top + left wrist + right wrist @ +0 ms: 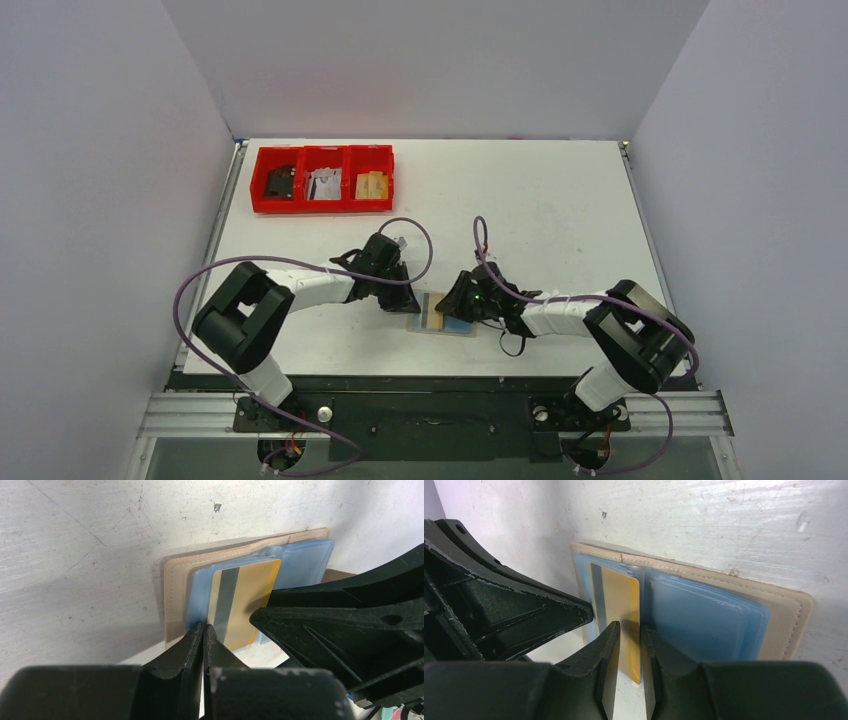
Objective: Take the credit cards out of the card holder
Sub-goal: Remove the credit card from the card holder.
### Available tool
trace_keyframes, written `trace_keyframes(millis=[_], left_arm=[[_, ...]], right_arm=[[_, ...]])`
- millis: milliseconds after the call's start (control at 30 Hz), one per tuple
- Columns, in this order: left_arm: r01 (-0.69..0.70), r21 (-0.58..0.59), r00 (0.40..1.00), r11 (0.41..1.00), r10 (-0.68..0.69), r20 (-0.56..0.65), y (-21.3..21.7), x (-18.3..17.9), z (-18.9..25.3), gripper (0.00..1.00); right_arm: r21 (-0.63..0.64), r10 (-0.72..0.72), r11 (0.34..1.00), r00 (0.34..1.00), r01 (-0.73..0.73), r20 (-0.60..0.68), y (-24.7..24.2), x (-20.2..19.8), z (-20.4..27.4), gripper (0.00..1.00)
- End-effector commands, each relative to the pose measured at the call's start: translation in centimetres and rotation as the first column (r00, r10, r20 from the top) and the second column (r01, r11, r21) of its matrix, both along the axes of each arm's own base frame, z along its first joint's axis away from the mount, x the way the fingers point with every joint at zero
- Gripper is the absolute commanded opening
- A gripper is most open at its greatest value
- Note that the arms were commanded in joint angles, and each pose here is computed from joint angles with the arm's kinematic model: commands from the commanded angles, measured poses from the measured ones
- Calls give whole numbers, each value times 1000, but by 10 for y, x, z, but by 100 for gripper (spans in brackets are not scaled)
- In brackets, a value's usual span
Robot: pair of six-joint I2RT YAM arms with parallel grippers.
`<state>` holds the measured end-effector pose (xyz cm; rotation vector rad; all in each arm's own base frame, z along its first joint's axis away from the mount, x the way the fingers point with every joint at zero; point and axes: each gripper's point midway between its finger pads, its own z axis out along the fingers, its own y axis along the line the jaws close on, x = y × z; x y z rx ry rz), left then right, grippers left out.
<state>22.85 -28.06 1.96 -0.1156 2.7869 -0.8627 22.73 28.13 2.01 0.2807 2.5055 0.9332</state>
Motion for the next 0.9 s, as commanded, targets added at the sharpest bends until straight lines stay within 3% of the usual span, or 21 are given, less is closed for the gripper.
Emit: trace_keyframes(millis=[0, 267, 867], left_arm=[[-3, 71, 1000, 997, 5, -25, 8, -5, -18, 0], [-3, 78, 1000, 997, 5, -28, 6, -4, -19, 0], [-6, 96, 999, 995, 10, -38, 9, -5, -23, 0]], right_arm=[[67, -17, 998, 1000, 16, 19, 2, 6, 7, 18], [104, -42, 994, 999, 40, 20, -3, 8, 9, 12], [166, -66, 984, 997, 61, 29, -10, 11, 16, 15]])
